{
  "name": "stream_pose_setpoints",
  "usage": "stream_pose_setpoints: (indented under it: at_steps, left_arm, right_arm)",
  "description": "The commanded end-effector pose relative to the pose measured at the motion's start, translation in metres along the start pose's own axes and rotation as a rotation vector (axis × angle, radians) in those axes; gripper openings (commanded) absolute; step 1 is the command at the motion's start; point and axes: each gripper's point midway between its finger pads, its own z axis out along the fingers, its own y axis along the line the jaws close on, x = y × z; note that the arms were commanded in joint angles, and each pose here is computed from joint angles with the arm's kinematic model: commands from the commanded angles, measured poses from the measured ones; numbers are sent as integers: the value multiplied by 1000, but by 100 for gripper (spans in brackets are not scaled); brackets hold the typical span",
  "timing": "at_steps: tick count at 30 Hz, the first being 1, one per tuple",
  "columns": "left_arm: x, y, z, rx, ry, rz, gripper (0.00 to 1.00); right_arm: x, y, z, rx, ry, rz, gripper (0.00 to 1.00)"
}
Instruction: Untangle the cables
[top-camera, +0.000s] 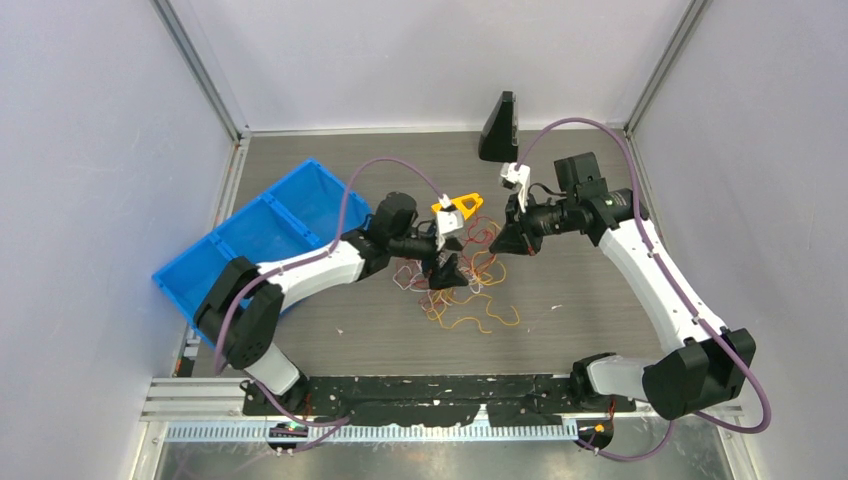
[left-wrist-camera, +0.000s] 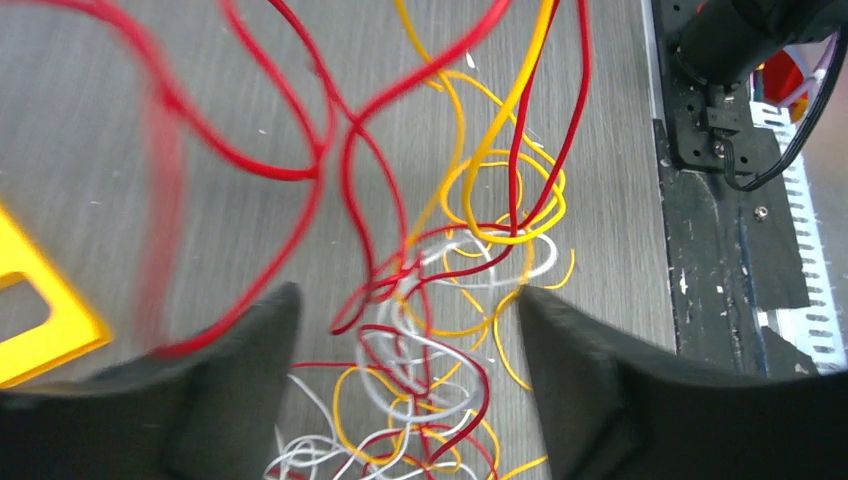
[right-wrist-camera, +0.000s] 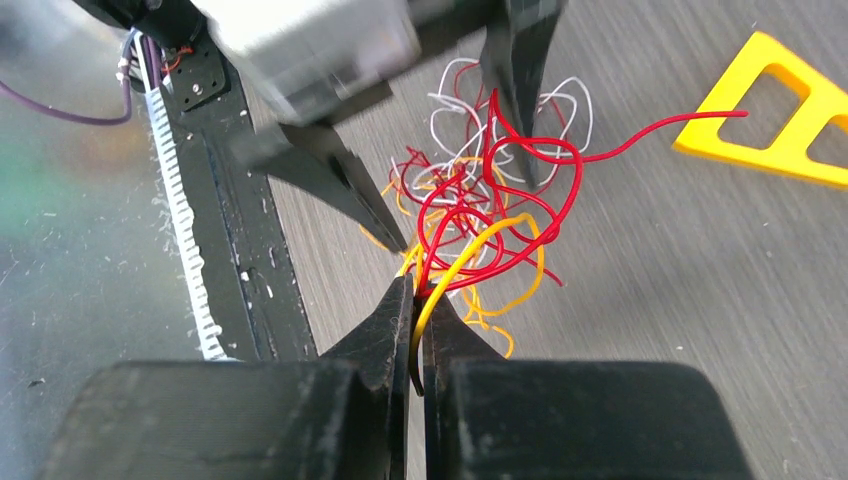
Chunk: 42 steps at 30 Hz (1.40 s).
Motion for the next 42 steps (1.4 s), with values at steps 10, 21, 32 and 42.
stream_pose_setpoints:
  at_steps: [10, 21, 32, 42]
  left_arm:
    - [72, 8, -46, -81, 205, -87, 0]
    - [83, 21, -71, -166, 239, -168, 2]
    - [67, 22, -103, -265, 307, -102, 0]
    - [66, 31, -124, -327, 381, -47, 22]
  right_arm:
    - [-160, -23, -115, 245, -484, -38, 5]
    - [-225, -21, -197, 323, -713, -9, 6]
    - [-212, -29, -210, 440, -692, -25, 6]
    - [-14, -109, -124, 561, -207, 166, 5]
